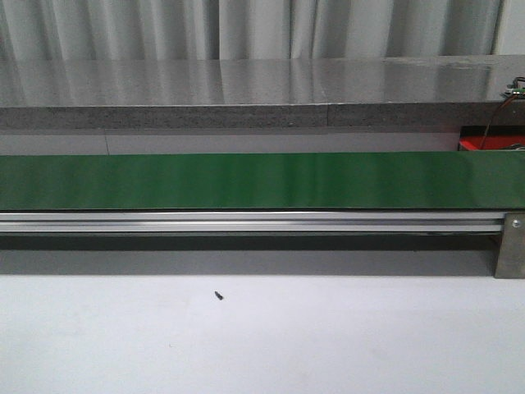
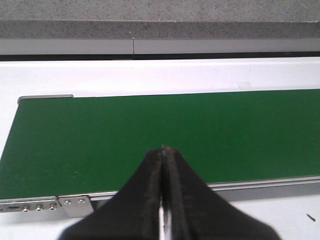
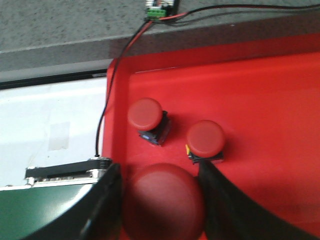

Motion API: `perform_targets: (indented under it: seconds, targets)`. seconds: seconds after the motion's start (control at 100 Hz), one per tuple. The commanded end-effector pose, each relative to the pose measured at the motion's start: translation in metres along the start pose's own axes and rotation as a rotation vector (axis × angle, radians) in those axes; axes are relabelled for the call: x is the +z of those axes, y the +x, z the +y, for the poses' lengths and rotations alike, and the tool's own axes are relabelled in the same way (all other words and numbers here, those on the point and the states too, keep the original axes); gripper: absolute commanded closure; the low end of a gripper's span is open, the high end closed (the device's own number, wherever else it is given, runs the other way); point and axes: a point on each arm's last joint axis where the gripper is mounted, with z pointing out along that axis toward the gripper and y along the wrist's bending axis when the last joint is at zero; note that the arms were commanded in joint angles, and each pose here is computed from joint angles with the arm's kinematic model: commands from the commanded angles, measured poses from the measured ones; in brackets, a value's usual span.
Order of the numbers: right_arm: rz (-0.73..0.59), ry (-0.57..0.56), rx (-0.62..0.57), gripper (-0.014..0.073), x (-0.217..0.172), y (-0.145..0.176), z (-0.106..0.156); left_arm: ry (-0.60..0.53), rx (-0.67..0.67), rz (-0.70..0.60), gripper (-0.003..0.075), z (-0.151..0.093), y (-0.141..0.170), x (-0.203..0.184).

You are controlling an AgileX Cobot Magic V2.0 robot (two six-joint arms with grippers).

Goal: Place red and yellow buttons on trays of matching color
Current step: 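Carry the red button into the red tray and open the right gripper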

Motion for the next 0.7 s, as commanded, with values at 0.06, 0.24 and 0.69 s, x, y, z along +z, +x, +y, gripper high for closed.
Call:
perform_targets:
  seconds: [0.06,0.24,0.69]
  targets:
    - [-0.125,-0.001,0.068,0.0349,-0.002,-0.013,-0.022,-0.017,-0.018,-0.098,0.0740,0.000,-0.014,-0.006]
    - [-0.102,0.033,0.094,0.0349,0.028,-0.001,-0.044,-0.016,-0.020,-0.098,0.0740,0.000,-0.014,-0.006]
    - [-0.002,0.028,0.129,0.0349,0.074,0.026,-0.063,-0.009,-0.036,-0.102,0.0740,-0.001,-0.015,-0.006]
